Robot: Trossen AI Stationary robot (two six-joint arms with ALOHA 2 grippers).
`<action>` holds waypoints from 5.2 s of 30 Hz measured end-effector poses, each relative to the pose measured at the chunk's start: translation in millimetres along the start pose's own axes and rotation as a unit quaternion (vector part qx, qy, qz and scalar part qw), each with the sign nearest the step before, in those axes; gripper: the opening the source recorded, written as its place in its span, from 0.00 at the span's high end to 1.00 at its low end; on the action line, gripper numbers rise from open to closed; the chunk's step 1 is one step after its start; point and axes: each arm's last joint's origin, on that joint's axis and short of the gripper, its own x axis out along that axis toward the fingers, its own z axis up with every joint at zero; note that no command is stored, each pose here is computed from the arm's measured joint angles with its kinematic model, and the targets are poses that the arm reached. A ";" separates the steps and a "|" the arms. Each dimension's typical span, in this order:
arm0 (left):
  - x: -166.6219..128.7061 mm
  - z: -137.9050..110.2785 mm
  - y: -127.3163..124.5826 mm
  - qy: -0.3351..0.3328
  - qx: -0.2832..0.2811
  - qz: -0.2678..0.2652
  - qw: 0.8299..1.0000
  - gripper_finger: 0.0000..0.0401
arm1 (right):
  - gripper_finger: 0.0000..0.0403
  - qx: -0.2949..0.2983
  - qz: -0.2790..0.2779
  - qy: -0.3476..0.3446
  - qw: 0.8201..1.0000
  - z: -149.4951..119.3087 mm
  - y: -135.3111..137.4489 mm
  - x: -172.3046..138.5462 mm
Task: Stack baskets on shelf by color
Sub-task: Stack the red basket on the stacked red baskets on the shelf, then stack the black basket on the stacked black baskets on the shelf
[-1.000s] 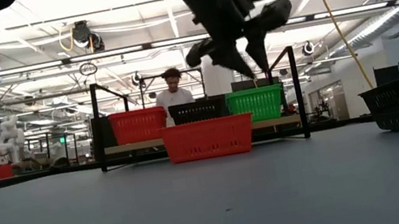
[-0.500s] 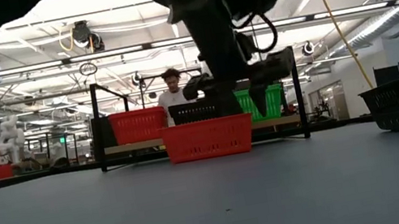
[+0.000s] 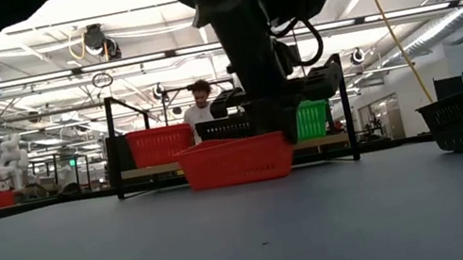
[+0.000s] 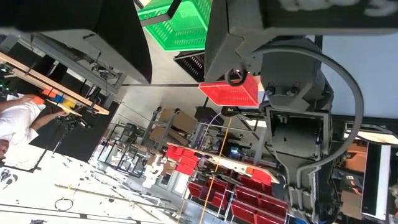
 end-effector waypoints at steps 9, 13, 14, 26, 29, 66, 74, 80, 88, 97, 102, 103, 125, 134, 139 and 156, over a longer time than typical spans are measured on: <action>-19.4 -9.8 -12.4 -0.021 0.010 0.001 1.000 0.94 | 0.65 0.000 0.000 0.000 1.000 0.0 0.0 0.0; -32.0 -10.8 -13.9 -0.024 0.027 -0.001 0.999 0.97 | 0.65 0.000 0.000 0.000 1.000 0.0 0.0 0.0; -38.8 -10.4 -13.9 -0.022 0.033 -0.005 0.999 0.98 | 0.65 0.000 0.000 0.000 1.000 0.0 -0.1 0.0; -142.3 -30.2 -11.2 0.060 0.167 -0.098 0.979 0.98 | 0.65 -0.003 0.000 0.000 1.000 1.0 -0.4 0.0; -164.1 -30.4 -9.0 0.071 0.216 -0.149 0.962 0.98 | 0.65 0.003 0.010 -0.007 1.000 2.1 -0.2 0.0; -119.8 48.5 179.2 0.018 0.472 0.000 0.882 0.95 | 0.65 -0.114 -0.008 -0.015 0.993 2.1 -2.3 18.6; -110.5 16.1 222.2 -0.023 0.454 -0.029 0.890 0.96 | 0.65 -0.120 -0.023 -0.006 0.992 0.4 -3.4 23.8; -98.9 0.8 239.3 -0.068 0.452 -0.046 0.888 0.94 | 0.65 -0.116 -0.041 0.002 0.992 -0.5 -5.4 29.0; -91.1 -6.9 244.2 -0.063 0.456 -0.080 0.884 0.96 | 0.65 -0.113 -0.061 0.015 0.992 -3.4 -7.2 35.3; -91.7 -2.7 243.0 -0.084 0.443 -0.077 0.889 0.79 | 0.65 -0.122 -0.071 0.024 0.990 -6.7 -7.4 38.6; -92.2 0.3 242.0 -0.099 0.436 -0.075 0.891 0.72 | 0.65 -0.127 -0.076 0.028 0.989 -7.6 -8.0 40.2; -92.3 1.2 241.9 -0.104 0.436 -0.074 0.891 0.71 | 0.65 -0.129 -0.076 0.029 0.988 -8.0 -7.8 40.2; -95.9 -7.2 231.2 -0.086 0.413 -0.121 0.899 0.76 | 0.65 -0.133 -0.076 0.029 0.988 -8.5 -7.6 40.2; -123.6 14.0 189.3 -0.277 0.278 -0.192 0.900 0.85 | 0.65 -0.135 -0.076 0.029 0.988 -8.4 -7.6 40.2; -149.6 17.2 138.9 -0.448 0.265 -0.308 0.796 0.87 | 0.65 -0.143 -0.069 0.025 0.987 -8.3 -7.7 41.4; -56.4 -6.9 -36.8 -0.371 0.581 -0.265 0.675 0.79 | 0.65 -0.105 0.026 -0.041 0.993 -6.8 -5.0 51.7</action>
